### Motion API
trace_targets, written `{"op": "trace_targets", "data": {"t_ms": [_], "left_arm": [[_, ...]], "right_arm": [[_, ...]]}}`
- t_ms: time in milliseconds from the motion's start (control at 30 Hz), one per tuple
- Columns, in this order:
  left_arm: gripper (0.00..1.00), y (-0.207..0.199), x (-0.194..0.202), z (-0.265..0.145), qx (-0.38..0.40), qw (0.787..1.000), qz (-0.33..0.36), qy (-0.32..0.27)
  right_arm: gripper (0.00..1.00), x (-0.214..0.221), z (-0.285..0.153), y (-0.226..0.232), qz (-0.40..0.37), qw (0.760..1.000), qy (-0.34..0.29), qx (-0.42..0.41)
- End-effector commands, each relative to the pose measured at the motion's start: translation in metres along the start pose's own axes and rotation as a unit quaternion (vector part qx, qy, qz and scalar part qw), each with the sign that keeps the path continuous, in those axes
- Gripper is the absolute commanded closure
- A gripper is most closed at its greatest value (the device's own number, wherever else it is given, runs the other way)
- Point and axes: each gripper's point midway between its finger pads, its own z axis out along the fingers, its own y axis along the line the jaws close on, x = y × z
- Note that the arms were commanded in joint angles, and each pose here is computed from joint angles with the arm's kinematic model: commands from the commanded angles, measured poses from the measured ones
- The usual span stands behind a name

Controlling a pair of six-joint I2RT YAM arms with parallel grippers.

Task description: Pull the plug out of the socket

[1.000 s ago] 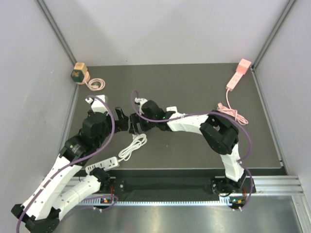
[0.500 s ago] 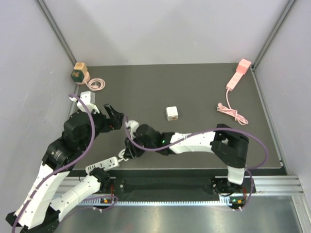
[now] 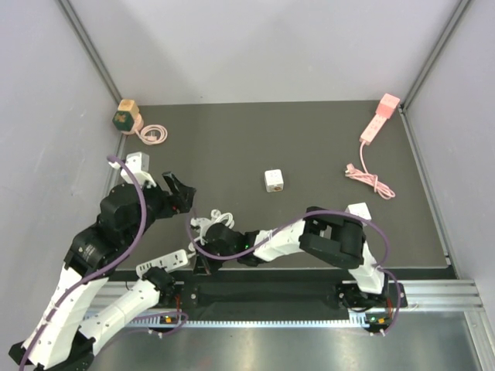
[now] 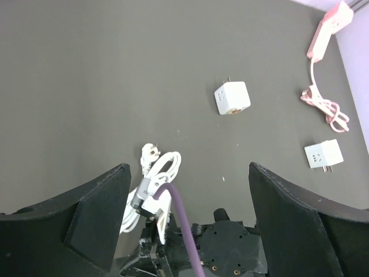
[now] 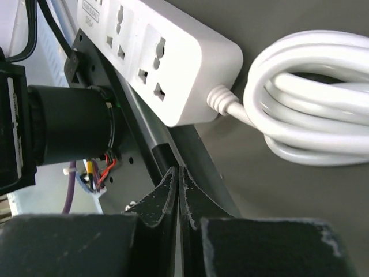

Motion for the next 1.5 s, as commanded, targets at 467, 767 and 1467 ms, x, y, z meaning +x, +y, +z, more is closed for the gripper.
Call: {"op": "trace_targets", "data": {"t_ms": [467,767,1467], "left_arm": [[0.14,-0.005,-0.004,0.011,-0.005,1.0,0.009,0.006],[0.14,0.01,-0.008,0.002,-0.037,0.999,-0.006,-0.009],[0.12,0.042,-0.037,0.121,-0.195,0.979,-0.061,-0.018]], "right_arm": [[1.0,-0.115,0.051,0.034,0.045,0.983,-0.149,-0.099],[1.0,-0.129,0.066,0.047,0.042,0.981,-0.129,-0.142],[0.06,-0.151,-0.179,-0.026,-0.116,0.979,-0.156,0.058]]}}
